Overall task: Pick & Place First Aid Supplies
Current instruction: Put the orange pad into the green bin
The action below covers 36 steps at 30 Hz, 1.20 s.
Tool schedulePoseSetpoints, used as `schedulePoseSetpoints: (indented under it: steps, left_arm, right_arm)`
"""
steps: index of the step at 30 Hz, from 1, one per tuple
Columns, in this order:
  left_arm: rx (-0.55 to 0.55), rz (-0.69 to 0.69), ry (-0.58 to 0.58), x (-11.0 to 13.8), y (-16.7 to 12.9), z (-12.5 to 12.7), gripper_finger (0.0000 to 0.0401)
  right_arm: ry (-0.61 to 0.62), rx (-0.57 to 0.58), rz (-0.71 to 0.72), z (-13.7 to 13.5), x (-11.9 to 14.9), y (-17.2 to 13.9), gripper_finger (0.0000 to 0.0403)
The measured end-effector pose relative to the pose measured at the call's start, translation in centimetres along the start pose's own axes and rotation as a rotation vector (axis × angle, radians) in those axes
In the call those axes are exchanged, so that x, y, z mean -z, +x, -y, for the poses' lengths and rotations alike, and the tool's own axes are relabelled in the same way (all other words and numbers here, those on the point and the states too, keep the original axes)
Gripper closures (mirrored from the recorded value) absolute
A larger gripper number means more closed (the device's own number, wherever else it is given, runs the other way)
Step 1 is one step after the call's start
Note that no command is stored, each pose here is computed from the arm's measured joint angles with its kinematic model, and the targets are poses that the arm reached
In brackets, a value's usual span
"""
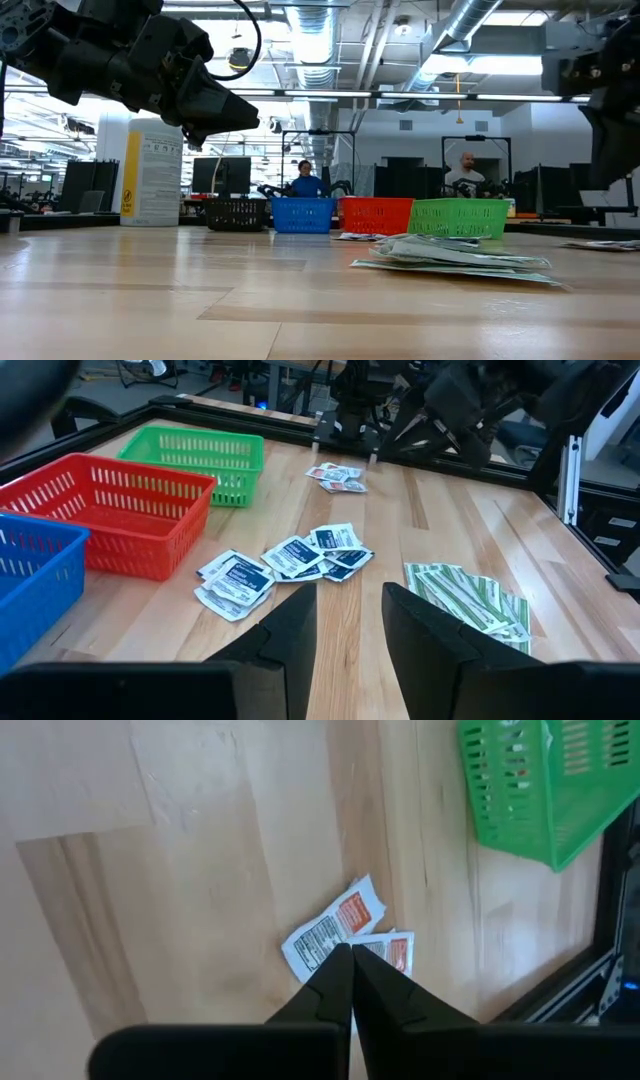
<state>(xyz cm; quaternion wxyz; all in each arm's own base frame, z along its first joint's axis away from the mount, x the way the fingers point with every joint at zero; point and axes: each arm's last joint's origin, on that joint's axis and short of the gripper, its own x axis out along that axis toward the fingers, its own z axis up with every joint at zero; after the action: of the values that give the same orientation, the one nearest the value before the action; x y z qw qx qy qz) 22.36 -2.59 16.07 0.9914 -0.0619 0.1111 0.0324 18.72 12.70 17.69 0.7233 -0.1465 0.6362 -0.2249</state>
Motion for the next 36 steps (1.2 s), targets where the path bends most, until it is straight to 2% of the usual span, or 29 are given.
schedulePoseSetpoints:
  steps: [3, 11, 15, 22, 36]
  left_arm:
    - [0.001, 0.000, 0.000, 0.0, 0.0, 0.0, 0.0285]
    - [0.001, 0.000, 0.000, 0.0, 0.0, 0.0, 0.0285]
    - [0.001, 0.000, 0.000, 0.0, 0.0, 0.0, 0.0285]
    - [0.001, 0.000, 0.000, 0.0, 0.0, 0.0, 0.0285]
    - [0.001, 0.000, 0.000, 0.0, 0.0, 0.0, 0.0285]
  right_arm:
    - [0.026, -0.019, 0.001, -0.1, 0.0, 0.5, 0.0391]
    - [0.057, -0.098, -0.023, -0.7, 0.4, 2.3, 0.0324]
    - [0.056, -0.129, -0.048, -0.9, 0.7, 2.8, 0.0304]
    - [0.017, -0.160, -0.016, -1.4, 1.3, 3.9, 0.0303]
    - [0.000, -0.125, -0.031, -1.1, 2.3, 5.3, 0.0303]
